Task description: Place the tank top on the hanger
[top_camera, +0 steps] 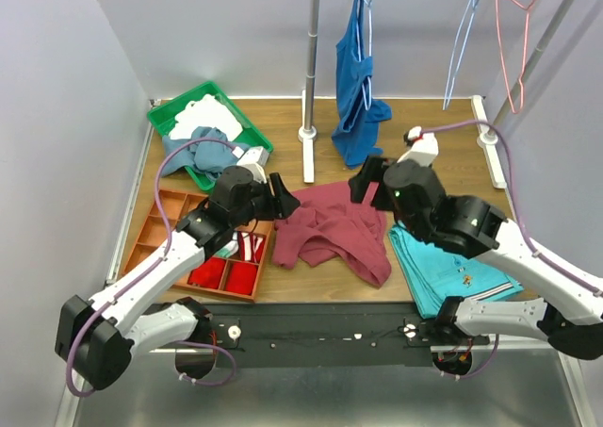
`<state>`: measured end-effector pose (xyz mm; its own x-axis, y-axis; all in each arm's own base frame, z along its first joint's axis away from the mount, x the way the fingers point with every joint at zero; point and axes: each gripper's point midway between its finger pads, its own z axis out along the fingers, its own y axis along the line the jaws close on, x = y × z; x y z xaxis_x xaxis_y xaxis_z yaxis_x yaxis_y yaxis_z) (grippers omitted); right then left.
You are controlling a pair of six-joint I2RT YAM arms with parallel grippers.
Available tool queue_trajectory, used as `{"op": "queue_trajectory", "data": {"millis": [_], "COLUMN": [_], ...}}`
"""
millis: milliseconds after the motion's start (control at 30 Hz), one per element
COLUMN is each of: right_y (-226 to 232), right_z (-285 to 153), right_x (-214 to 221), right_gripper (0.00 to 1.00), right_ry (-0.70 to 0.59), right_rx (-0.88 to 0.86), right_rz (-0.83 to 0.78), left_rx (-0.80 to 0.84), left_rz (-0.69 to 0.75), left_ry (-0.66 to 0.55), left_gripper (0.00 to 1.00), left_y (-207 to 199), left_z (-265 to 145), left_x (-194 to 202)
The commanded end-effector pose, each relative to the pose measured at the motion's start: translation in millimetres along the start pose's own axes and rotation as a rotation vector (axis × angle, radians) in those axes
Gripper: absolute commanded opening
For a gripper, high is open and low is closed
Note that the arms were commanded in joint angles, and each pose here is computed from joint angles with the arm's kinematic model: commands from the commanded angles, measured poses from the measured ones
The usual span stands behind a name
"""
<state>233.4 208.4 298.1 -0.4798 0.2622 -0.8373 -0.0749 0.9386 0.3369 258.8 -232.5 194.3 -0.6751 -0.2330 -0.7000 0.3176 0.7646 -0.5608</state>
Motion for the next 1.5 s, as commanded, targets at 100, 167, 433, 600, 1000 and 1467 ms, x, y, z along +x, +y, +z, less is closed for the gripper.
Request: {"op": "queue_trajectory", "data": {"millis": [100, 167, 433, 600, 1000, 1467], "right_y": [-2.8, -11.9, -41.8, -63.0, -157.4, -172.6], "right_z": [-15.5, -15.0, 34.5, 48.9, 103.1, 155.0], "right_x": [-111.1, -136.5, -218.6, -267.7, -311.9, -272.2], "right_gripper": [0.95, 0.95, 0.96, 1.0, 1.0, 0.74], "right_ry": [-0.265, -0.311, -0.385, -0.45, -0.423, -0.324], "right_rx": [0.183, 0.227, 0.335, 0.393, 0.462, 0.434], "right_rz": [-0.189, -0.194, -0.233, -0.216, -0.182, -0.154], "left_rx": [0.045, 0.074, 0.124, 0.155, 0.145, 0.119], "left_rz": [0.098, 0.115, 0.177, 0.167, 0.2, 0.207], "left_ry": [-0.041, -0.059, -0.072, -0.08, -0.105, -0.083], "left_gripper": [0.65, 0.66, 0.67, 0.68, 0.7, 0.7], "left_y": [-28.0, -37.0, -48.0, -51.0, -50.3, -43.2], "left_z": [-45.3, -58.7, -90.9, -101.2, -110.2, -98.3], "left_x": [-31.0, -37.1, -38.3, -33.2, -37.8, -34.2]}}
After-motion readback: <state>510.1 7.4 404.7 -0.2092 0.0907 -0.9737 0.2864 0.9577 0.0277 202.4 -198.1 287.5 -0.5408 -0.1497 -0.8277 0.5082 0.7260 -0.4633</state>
